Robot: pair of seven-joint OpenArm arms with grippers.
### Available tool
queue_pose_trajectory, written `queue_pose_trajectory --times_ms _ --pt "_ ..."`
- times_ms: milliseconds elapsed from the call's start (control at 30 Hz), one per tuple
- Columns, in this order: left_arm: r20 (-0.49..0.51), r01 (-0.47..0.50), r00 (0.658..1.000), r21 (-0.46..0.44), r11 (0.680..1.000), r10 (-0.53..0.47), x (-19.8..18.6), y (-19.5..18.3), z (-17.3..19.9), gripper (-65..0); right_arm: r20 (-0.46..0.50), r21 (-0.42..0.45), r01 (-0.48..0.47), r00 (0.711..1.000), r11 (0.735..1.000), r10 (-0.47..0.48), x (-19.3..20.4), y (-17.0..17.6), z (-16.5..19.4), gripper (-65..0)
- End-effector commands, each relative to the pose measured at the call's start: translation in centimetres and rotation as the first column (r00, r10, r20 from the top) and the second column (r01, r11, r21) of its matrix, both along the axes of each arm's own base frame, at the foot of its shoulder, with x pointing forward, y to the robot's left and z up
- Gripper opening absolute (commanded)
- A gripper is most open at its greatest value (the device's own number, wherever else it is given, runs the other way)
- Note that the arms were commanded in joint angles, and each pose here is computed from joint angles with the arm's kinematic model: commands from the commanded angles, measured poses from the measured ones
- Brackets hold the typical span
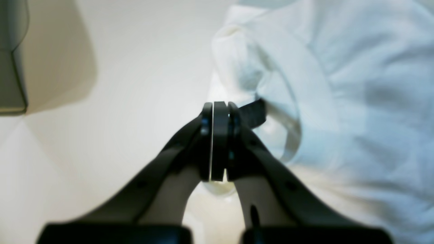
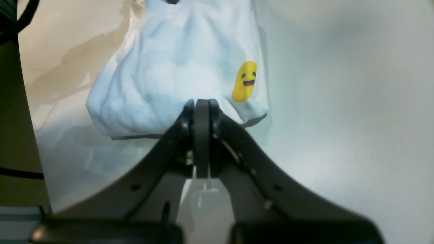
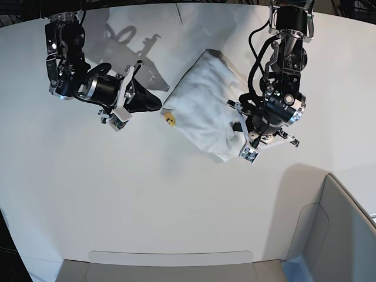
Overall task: Layout the t-shirt on the table in an organized manner, then fold the t-shirt properly
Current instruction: 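Grasp the folded bundle with the left gripper and rotate it square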
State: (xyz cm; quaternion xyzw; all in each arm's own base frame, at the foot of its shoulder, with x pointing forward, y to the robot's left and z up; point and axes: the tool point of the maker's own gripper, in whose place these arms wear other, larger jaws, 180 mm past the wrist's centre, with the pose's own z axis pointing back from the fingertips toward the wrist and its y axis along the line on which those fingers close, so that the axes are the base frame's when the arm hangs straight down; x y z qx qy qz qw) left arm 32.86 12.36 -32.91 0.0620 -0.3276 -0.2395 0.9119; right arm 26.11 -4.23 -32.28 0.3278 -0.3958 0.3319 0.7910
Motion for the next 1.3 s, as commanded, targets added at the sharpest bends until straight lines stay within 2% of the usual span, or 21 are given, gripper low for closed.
queue_pose_trajectory --times_ms 0,67,167,200,267,367,600,733,833,1033,1267 --pt "0.088 -0.009 0.996 -0.005 1.0 0.009 1.0 0.3 2.7 -65.0 0.04 0.027 -0.002 0.999 1.0 0.001 0.6 0.0 1.3 -65.0" --pt "0.106 -0.057 0.993 -0.02 0.998 0.059 -0.3 1.4 3.6 -65.0 0.039 0.028 0.0 0.999 1.0 -0.001 0.6 -0.1 1.2 -65.0" --pt "0.013 -0.132 0.991 -0.03 0.991 0.133 -2.7 2.6 1.9 -65.0 0.014 0.027 0.011 1.0 1.0 -0.011 0.7 -0.3 0.5 -65.0" --pt "-0.011 -0.126 0.992 -0.01 0.992 0.126 -3.1 2.9 1.6 -65.0 0.007 0.026 0.013 1.0 1.0 -0.014 0.7 -0.4 0.2 -65.0" --pt "-0.041 -0.054 0.998 0.007 0.999 0.054 -4.0 2.1 0.8 -65.0 -0.01 0.027 0.021 1.0 0.999 -0.021 0.8 -0.6 -0.3 -65.0" --pt "-0.109 0.057 0.992 -0.015 0.998 -0.058 -6.2 -0.6 -1.1 -65.0 -0.029 0.028 0.029 0.999 0.999 -0.028 0.8 -0.7 -0.8 -65.0" --pt "-0.115 0.047 0.991 -0.13 0.99 -0.062 -6.6 -4.2 -1.2 -65.0 -0.043 0.037 0.039 0.998 0.999 -0.038 1.2 -0.6 -1.2 -65.0" --pt "-0.117 0.062 0.99 -0.155 0.986 -0.081 -6.7 -5.5 -1.2 -65.0 -0.048 0.035 0.041 0.998 0.999 -0.039 1.2 -0.7 -1.4 -65.0" --pt "-0.135 0.116 0.982 -0.134 0.984 -0.134 -7.1 -6.3 -1.8 -65.0 -0.051 0.033 0.041 0.998 0.999 -0.039 1.1 -0.8 -1.5 -65.0" --pt "-0.17 0.177 0.969 -0.033 0.984 -0.18 -7.5 -4.2 -2.9 -65.0 -0.054 0.03 0.041 0.998 0.999 -0.039 1.0 -0.8 -1.6 -65.0" --pt "-0.316 0.243 0.923 0.04 0.969 -0.219 -6.5 -2.7 -7.2 -65.0 -0.054 0.033 0.041 0.998 0.999 -0.039 1.0 -0.8 -1.6 -65.0"
